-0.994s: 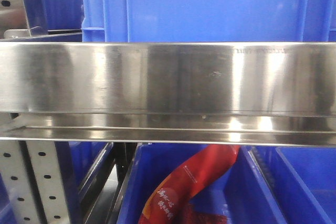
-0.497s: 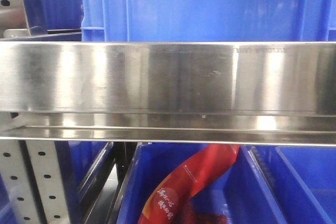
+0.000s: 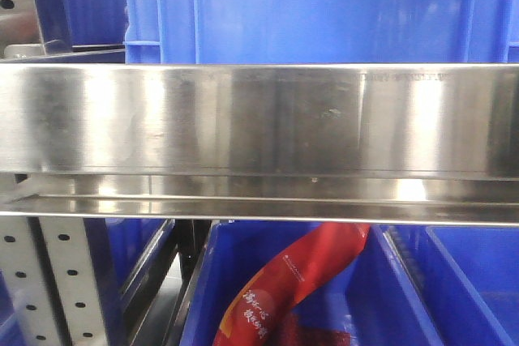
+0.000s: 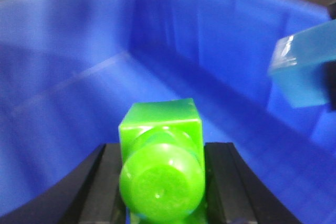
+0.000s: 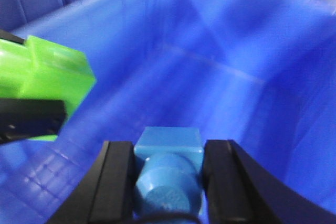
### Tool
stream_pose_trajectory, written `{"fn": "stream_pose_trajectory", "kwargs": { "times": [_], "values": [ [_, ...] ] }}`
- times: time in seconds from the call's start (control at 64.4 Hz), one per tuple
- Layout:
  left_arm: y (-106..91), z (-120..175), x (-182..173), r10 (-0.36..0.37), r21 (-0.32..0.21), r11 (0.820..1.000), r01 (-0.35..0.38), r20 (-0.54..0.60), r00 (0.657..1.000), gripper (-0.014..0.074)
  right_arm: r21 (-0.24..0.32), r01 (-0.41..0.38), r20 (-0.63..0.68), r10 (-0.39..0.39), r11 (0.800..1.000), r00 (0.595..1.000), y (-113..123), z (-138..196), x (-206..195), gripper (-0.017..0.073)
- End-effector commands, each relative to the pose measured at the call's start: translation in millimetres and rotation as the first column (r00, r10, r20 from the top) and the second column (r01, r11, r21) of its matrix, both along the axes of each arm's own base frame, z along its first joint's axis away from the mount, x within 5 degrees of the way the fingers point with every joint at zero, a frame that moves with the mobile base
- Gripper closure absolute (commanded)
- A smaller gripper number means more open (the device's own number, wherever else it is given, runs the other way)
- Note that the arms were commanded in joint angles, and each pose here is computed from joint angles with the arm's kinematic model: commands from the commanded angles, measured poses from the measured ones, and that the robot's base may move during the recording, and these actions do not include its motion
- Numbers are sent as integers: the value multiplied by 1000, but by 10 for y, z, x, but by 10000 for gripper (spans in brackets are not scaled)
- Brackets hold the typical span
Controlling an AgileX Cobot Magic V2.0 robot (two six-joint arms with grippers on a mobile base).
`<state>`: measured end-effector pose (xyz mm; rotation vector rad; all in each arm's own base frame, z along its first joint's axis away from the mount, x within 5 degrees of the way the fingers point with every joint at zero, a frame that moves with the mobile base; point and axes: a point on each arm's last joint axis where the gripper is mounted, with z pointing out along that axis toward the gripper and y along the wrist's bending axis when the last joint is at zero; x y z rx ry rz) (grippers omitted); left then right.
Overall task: Grab block from conveyor and place in blue bin
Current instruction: 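Open both grippers to drop the bricks into the blue bin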
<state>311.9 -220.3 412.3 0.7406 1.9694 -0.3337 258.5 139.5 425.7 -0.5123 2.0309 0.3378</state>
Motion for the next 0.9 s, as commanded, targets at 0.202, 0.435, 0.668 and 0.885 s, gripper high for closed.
{"fn": "stream_pose_trajectory", "kwargs": {
  "times": [0.202,0.435,0.668,0.885],
  "values": [
    [-22,86,-20,-6,-32,999,7,33,999,232,7,-3,38,3,1000,999,12,50,12,188],
    [20,163,-82,-8,-22,1000,9,19,1000,100,28,-4,73,2,1000,997,-47,168,-101,179],
    [234,474,-388,-12,-31,999,13,34,999,340,65,-8,143,-1,998,990,-214,393,-418,690],
    [556,627,-827,-13,-10,1000,13,6,1000,704,110,-13,226,-12,994,974,-477,393,-911,718]
  ]
}}
